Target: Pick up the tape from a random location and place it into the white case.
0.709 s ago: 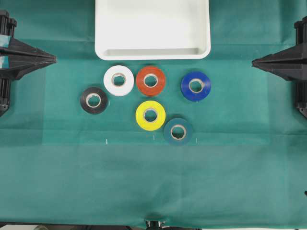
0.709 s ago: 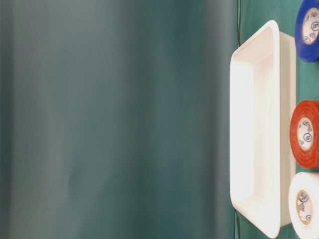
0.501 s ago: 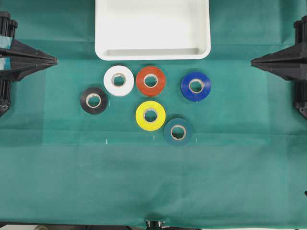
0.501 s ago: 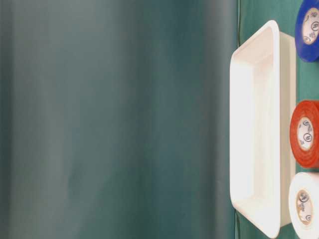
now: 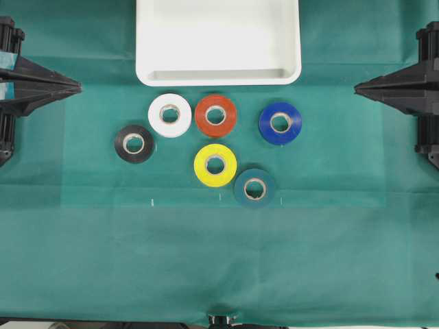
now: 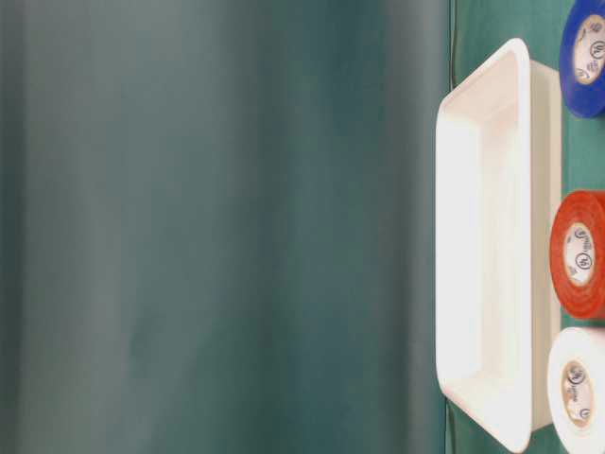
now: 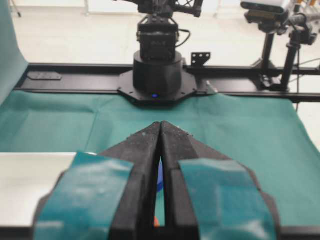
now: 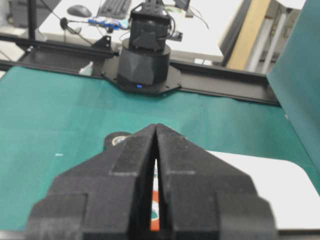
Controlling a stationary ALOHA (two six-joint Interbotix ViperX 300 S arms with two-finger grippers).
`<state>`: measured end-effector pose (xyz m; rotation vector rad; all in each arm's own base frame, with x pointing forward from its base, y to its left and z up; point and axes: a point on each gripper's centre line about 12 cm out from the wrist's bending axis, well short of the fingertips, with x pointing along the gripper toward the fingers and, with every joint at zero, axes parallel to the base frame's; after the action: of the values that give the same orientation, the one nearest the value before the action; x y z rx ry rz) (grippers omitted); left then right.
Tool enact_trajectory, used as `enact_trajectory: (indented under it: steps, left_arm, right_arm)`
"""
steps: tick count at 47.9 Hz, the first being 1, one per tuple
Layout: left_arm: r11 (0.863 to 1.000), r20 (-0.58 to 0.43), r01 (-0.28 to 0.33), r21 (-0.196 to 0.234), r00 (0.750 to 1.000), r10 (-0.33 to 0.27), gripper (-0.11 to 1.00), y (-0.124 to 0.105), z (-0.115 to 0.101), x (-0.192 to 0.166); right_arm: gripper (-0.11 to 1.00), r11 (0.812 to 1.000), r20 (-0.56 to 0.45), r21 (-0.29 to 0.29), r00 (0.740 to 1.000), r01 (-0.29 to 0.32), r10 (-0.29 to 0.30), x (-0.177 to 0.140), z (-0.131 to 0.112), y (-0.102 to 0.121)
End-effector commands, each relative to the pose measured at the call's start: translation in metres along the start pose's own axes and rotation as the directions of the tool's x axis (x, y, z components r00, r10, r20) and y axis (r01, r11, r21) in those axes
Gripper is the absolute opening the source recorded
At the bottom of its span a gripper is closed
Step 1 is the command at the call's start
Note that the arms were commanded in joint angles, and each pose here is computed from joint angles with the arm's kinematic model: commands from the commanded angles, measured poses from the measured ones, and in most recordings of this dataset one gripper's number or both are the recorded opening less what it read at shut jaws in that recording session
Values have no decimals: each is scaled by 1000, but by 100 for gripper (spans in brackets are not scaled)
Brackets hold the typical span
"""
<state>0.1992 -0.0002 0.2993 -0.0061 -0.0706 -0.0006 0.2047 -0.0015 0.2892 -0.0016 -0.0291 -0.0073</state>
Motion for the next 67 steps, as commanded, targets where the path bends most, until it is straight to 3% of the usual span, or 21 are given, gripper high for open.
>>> enact_trajectory:
  steps: [1, 7, 11, 15, 23, 28, 44, 53, 60, 67]
  left_arm:
    - [1000, 3, -1, -3, 1000, 1, 2, 0, 1, 1]
    - [1000, 0, -3, -12, 1000, 3, 3, 1, 1, 2]
    - [1000, -6, -4, -21, 1000, 4, 13, 1, -1, 2]
    - [1000, -17, -4, -26, 1000, 4, 32, 1, -3, 3]
    - [1000, -17, -4, -24, 1000, 4, 82, 1, -3, 3]
    - [1000, -17, -4, -24, 1000, 4, 99, 1, -3, 3]
    - [1000, -17, -26, -13, 1000, 25, 98, 5, -3, 3]
    - [994, -25, -108, -6, 994, 108, 98, 22, -4, 2]
    - [982, -44, -191, 0, 981, 191, 98, 38, -5, -1]
    - [974, -61, -227, 2, 972, 227, 98, 46, -7, -3]
  right_arm:
    - [0, 1000, 23, 4, 1000, 3, -3, 2, 10, 0]
    - [0, 1000, 25, 4, 1000, 3, -3, 3, 11, 0]
    - [0, 1000, 23, 3, 1000, 2, -2, 2, 10, 0]
    - [0, 1000, 23, 3, 1000, 2, -2, 3, 11, 0]
    - [0, 1000, 18, 3, 1000, 2, -2, 3, 10, 0]
    - [0, 1000, 20, 3, 1000, 2, -2, 3, 11, 0]
    - [0, 1000, 14, 0, 1000, 2, -2, 3, 12, 0]
    - [0, 1000, 6, 0, 1000, 2, -2, 3, 12, 0]
    - [0, 1000, 5, 1, 1000, 2, -2, 4, 13, 0]
    - [0, 1000, 3, 1, 1000, 2, -2, 4, 13, 0]
